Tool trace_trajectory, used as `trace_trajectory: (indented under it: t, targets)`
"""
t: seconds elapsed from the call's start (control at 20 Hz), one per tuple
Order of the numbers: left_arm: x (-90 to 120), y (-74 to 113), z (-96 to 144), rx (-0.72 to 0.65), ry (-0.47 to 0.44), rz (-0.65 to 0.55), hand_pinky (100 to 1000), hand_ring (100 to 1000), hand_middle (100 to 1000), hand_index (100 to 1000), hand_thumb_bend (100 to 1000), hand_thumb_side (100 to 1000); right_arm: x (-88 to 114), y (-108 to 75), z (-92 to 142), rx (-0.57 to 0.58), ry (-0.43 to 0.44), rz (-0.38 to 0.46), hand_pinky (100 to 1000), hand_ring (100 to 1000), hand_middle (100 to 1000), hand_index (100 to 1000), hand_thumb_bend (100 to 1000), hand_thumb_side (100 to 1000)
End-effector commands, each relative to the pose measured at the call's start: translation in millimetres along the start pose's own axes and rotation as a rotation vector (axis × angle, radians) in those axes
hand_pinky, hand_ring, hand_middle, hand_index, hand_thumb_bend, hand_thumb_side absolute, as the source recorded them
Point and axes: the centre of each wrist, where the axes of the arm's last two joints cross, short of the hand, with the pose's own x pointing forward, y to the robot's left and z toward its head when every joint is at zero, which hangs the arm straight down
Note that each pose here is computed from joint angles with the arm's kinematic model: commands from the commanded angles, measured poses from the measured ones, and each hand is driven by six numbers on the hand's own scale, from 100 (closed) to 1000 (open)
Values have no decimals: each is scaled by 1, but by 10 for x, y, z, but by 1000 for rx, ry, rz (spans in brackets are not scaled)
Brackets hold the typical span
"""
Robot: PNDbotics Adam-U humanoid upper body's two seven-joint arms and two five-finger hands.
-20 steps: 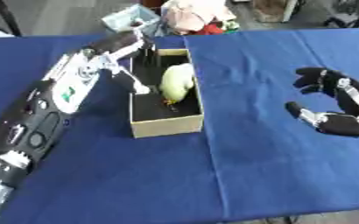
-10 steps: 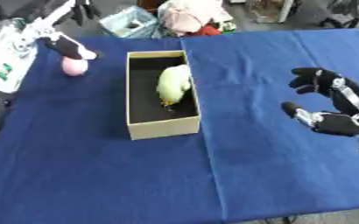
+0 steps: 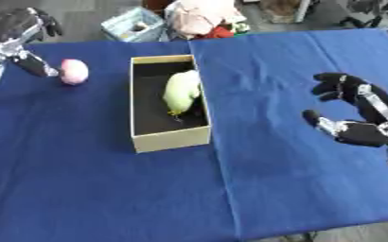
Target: Pick up objects on the table and place them in the box.
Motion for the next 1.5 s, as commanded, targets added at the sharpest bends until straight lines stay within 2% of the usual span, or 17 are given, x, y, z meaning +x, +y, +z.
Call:
trace_trajectory:
  t: [0.05,0.4,0.6,0.65,0.7,0.85,1.05,1.25,1.35,1.5]
  targets:
    - [-132,112,15,24,34,-33,632,578,615,752,700,100,32,-129,-7,-14,-10,26,733,767,657,861,424,417]
    - [-110,-71,3,13,74,-6,651,601,647,784,692,100,34,-133,-9,-16,-12,21,733,767,657,861,421,420]
    - [-82,-138,-11,37,107,3,642,588,628,769,651,100,46,-129,-27,-16,-19,16,733,767,657,862,419,421]
    - [-79,-146,-14,48,117,-1,631,566,601,740,592,100,49,-130,-30,-15,-20,16,733,767,657,862,419,422]
    - [-77,-156,-16,59,128,-7,630,565,599,738,590,100,50,-131,-32,-15,-21,15,733,767,657,862,419,422]
    - [-77,-195,-15,89,158,-26,602,506,526,672,480,100,49,-136,-31,-17,-20,13,732,767,657,862,416,425]
    - [-75,-246,-9,111,174,-64,545,378,385,517,248,100,47,-135,-31,-18,-20,10,732,767,657,861,411,426]
    - [-87,-222,-6,148,167,-89,488,231,193,339,175,100,45,-132,-29,-19,-20,10,732,767,657,861,407,427]
    - [-89,-196,-7,185,173,-92,474,203,143,298,158,100,43,-129,-26,-19,-19,9,732,767,657,861,405,428]
    - [-72,-102,-20,236,164,-88,468,195,123,280,158,100,38,-130,-20,-21,-17,11,732,767,657,861,406,426]
